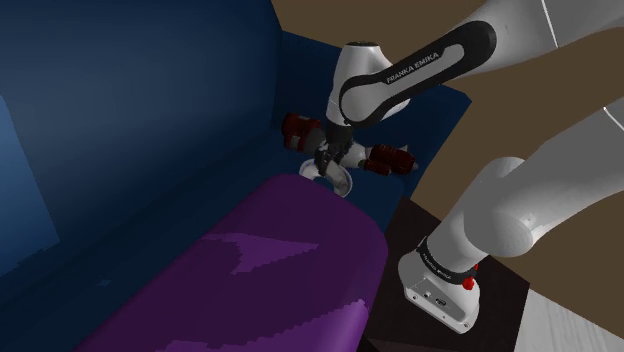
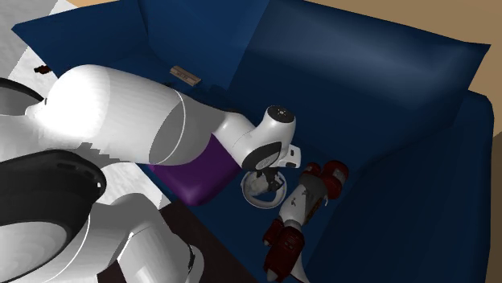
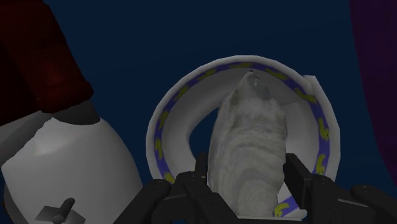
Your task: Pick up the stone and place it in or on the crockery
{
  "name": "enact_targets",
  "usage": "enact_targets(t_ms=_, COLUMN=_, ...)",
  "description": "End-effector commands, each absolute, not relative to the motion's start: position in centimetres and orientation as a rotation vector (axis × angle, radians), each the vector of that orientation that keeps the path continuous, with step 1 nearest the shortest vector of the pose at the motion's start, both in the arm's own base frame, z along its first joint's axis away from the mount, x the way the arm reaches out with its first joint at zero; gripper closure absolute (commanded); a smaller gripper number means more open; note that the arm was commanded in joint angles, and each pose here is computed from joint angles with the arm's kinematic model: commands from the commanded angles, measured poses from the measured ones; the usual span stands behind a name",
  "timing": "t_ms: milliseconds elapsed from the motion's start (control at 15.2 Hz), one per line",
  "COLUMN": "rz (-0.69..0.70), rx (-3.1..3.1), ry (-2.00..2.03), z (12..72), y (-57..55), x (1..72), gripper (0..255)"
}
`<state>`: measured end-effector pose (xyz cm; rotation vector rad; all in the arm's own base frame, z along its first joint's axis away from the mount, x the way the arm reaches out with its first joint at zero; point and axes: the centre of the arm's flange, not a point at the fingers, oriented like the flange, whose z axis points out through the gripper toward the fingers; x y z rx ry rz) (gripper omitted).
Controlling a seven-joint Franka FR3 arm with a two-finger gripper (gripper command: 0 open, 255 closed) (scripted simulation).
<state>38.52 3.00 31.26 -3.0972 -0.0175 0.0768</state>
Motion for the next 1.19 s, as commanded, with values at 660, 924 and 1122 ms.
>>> enact_targets(t_ms=660, rz=0.076, rx=-3.097, ry=-0.018, z=35.2, y=2.8, x=38.7, gripper=0)
enact_targets(t_ms=924, rz=0.076, rx=-3.097, ry=-0.017, z=36.2, y=2.8, x=38.8, gripper=0)
enact_targets(t_ms=1122, rz=0.076, rx=-3.097, ry=-0.018, z=36.2, y=2.8, x=38.8, gripper=0)
